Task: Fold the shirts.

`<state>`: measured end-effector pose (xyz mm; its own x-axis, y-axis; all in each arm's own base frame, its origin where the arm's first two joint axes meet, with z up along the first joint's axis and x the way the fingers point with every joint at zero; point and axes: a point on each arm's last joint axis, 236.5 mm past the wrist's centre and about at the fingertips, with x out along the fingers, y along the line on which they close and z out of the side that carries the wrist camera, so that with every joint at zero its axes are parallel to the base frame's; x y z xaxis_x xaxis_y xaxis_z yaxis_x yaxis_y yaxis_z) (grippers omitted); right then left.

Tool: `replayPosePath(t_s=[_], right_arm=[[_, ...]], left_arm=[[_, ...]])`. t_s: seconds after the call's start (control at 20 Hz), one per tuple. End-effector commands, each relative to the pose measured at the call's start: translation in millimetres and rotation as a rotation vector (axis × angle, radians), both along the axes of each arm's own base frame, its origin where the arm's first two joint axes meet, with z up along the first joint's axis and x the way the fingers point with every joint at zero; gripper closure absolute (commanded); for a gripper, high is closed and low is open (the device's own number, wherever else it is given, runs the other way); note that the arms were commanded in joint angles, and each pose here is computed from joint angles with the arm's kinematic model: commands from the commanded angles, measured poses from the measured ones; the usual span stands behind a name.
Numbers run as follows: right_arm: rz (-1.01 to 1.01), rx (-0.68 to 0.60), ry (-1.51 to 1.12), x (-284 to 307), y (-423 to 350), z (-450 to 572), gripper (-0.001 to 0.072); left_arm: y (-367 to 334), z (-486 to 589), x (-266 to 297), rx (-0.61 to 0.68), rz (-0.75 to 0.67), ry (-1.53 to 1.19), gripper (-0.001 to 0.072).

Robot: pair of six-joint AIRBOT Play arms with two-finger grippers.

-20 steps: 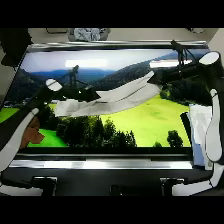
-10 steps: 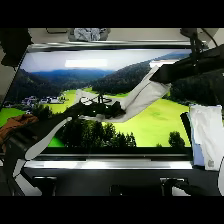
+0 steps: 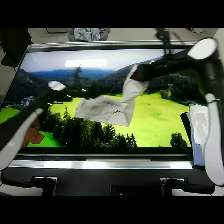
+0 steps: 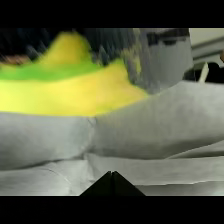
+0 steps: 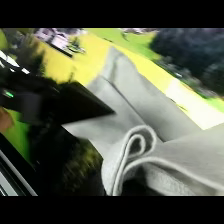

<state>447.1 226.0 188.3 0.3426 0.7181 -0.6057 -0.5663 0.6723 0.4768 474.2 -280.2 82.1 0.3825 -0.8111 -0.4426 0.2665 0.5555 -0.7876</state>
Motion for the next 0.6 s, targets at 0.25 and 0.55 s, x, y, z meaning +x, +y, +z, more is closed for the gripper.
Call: replayPosePath(t_s=[0.25, 0.55], right_arm=[[0.051, 0.248, 0.173, 8.8, 208.5, -125.9, 0.0377], [0.173, 0.254, 0.231, 2.2, 178.5, -139.9, 0.0079]], left_arm=[[229.4, 162.8, -23.7, 0.146, 0.338, -0.321, 0.0672], [234.3, 169.1, -39.5, 0.203, 0.328, -0.34, 0.0672]])
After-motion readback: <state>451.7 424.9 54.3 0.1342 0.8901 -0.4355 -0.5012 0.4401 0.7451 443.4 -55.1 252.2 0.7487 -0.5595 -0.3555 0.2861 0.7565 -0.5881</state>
